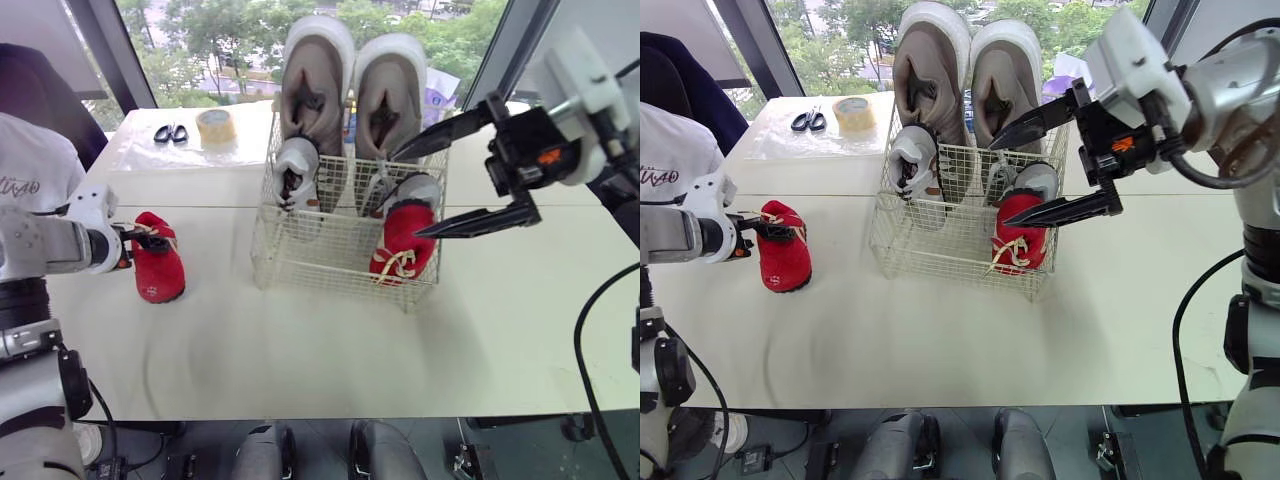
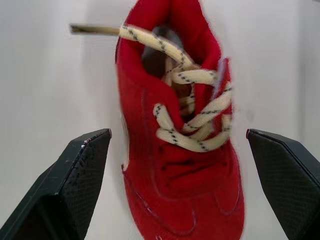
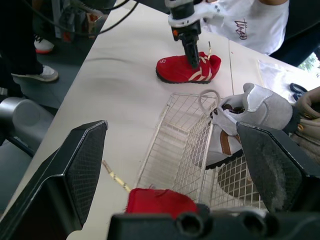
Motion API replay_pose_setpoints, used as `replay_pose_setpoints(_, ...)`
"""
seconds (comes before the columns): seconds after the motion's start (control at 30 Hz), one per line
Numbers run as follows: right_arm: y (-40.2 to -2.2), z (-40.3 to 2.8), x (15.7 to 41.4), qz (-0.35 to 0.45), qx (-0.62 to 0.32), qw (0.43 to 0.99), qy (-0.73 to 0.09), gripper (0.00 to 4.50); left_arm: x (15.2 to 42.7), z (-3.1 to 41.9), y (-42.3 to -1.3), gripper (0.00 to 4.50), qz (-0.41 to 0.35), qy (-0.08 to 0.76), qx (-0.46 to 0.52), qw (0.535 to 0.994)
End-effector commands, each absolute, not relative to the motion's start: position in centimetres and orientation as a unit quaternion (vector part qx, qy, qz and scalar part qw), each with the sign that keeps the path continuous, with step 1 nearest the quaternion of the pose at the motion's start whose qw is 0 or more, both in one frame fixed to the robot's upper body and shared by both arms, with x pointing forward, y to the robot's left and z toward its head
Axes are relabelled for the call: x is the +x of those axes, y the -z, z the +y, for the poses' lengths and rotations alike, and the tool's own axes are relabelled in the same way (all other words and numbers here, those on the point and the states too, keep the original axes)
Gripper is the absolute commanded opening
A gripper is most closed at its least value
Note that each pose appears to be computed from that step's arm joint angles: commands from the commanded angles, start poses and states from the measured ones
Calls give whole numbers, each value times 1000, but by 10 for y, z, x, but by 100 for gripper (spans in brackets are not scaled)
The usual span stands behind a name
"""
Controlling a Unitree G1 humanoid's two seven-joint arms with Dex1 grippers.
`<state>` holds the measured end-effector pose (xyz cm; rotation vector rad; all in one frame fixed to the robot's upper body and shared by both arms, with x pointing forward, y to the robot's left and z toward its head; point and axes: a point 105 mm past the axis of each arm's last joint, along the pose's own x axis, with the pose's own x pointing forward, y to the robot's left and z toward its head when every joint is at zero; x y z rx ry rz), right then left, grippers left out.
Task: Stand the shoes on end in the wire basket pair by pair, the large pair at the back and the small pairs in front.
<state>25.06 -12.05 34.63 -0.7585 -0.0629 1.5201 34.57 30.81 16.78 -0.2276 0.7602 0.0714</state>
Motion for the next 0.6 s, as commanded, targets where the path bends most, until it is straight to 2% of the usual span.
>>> replay_pose_setpoints(0.03, -359, -122, 234, -49, -336, 661, -669, 443, 352, 314, -174, 450, 354, -42, -108, 928)
replay_pose_setpoints(0.17, -360, -123, 231, -46, -332, 668, -665, 443, 359, 313, -167, 450, 354, -37, -110, 928)
replay_pose_setpoints(0.27, -359, -123, 231, -44, -330, 672, -661, 450, 363, 312, -165, 362, 350, -29, -112, 930)
replay_pose_setpoints(0.43, -358, -124, 233, -43, -327, 678, -657, 450, 368, 307, -166, 130, 342, -13, -117, 932)
replay_pose_setpoints(0.53, -356, -124, 235, -42, -326, 680, -656, 450, 377, 296, -200, 35, 258, 20, -134, 957)
replay_pose_setpoints(0.6, -355, -125, 237, -41, -325, 680, -655, 450, 381, 278, -238, 25, 154, 76, -132, 976)
